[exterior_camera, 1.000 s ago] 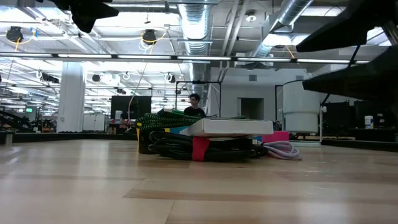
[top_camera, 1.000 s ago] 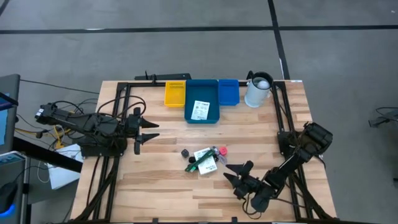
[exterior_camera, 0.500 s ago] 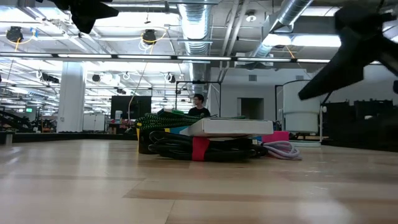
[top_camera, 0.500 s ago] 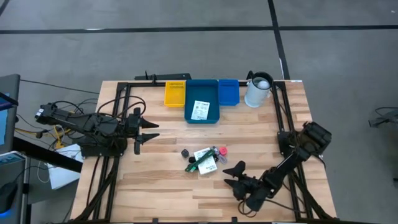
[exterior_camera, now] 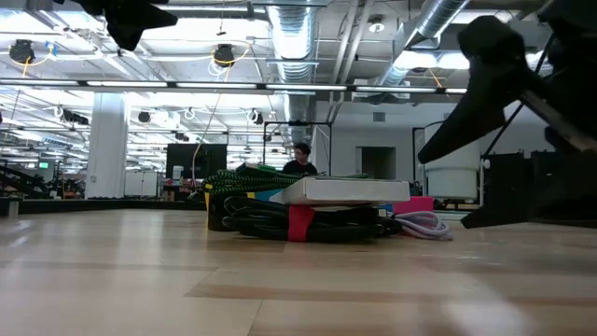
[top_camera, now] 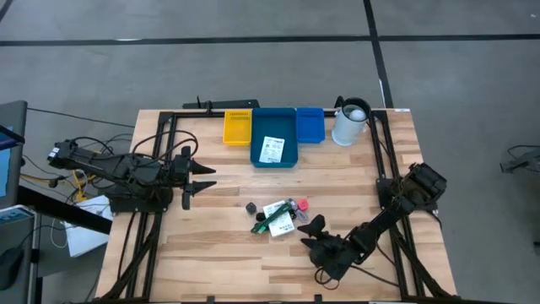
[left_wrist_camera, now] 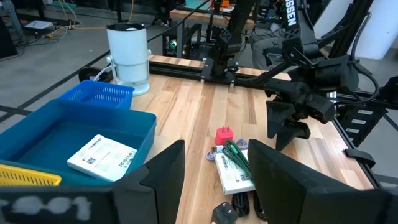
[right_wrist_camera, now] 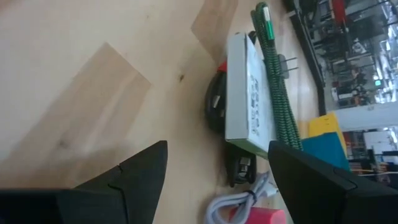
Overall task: Pick and place items into bin
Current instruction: Put the white box into the dark blue bin
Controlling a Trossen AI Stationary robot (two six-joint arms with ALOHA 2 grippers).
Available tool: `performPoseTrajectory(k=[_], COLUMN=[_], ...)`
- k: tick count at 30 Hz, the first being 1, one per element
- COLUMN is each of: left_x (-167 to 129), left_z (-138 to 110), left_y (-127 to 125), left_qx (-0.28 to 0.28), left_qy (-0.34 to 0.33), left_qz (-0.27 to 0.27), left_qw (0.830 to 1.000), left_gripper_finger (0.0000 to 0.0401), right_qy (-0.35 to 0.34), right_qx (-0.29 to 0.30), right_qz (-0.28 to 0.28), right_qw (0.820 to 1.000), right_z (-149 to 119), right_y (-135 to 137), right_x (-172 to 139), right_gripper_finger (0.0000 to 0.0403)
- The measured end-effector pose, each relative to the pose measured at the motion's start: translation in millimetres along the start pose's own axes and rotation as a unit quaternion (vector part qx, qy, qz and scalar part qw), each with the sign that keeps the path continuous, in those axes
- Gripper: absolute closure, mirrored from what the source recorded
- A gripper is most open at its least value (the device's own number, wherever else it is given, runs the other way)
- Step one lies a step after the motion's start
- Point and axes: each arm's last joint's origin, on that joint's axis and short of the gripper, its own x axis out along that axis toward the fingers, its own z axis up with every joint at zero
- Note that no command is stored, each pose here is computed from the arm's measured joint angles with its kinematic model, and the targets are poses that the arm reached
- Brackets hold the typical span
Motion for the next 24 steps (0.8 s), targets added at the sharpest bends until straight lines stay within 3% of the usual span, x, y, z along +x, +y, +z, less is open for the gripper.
performPoseTrajectory(k=[24], left_x=[0.0], left_z=[-0.8], left_y=[0.2], left_qx=[0.002], left_qy=[0.004], left_qz=[0.001], left_qw=[1.000], left_gripper_finger=[0.0237], right_qy=[0.015], right_qx=[0.001], right_qz=[-0.013], right_qw=[1.000], right_z=[-3.2], right_y=[-9.6], right_x=[10.9], right_gripper_finger=[0.0127])
